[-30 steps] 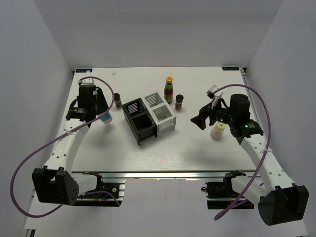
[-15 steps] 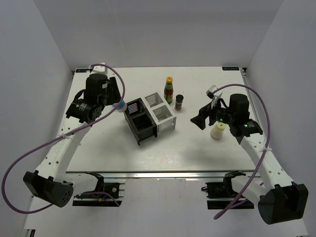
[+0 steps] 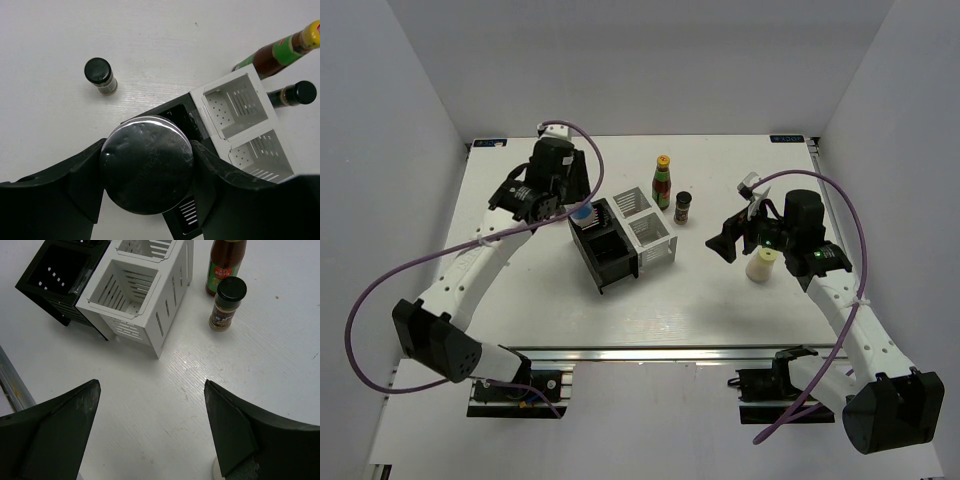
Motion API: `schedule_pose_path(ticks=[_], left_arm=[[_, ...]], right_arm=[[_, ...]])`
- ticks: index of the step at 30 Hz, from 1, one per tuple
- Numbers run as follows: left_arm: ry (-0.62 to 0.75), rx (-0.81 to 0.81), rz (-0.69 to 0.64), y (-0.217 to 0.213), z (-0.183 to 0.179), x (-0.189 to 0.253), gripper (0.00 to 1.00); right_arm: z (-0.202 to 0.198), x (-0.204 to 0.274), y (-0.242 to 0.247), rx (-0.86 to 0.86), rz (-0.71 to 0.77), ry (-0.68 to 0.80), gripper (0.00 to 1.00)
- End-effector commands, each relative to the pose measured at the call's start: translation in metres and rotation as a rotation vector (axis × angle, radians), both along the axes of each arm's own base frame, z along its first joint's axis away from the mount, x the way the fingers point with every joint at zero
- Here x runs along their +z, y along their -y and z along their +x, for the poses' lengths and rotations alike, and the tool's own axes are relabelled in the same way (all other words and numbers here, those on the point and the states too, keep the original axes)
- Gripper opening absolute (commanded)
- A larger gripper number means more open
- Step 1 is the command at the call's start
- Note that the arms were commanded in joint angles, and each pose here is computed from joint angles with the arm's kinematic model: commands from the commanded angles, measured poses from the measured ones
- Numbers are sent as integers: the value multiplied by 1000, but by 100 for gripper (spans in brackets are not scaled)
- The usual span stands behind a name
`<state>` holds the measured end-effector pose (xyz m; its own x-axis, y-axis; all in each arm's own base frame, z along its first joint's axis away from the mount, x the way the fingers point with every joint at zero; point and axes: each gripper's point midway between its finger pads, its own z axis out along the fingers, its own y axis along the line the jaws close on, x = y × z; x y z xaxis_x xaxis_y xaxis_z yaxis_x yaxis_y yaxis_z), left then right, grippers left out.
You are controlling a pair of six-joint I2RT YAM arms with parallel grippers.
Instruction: Organize the condiment bottles
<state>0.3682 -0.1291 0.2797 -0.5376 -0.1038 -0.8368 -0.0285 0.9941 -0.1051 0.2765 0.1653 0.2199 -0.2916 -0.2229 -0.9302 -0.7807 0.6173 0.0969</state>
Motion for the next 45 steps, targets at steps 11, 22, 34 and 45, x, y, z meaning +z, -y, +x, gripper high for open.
schedule_pose_path(ticks=[11,22,34,45], left_arm=[[78,-14,6,21,23,20,0],[-12,-53,60,29,30,-21,0],[-87,-47,135,31,44,-73,15],[-84,-50,111,27,32,-77,91]], right_arm=[[1,0,-1,10,-2,13,89],[0,0,-2,14,-3,13,89],[1,-2,-1,12,-7,8,89],[1,-7,-2,28,-23,2,89]])
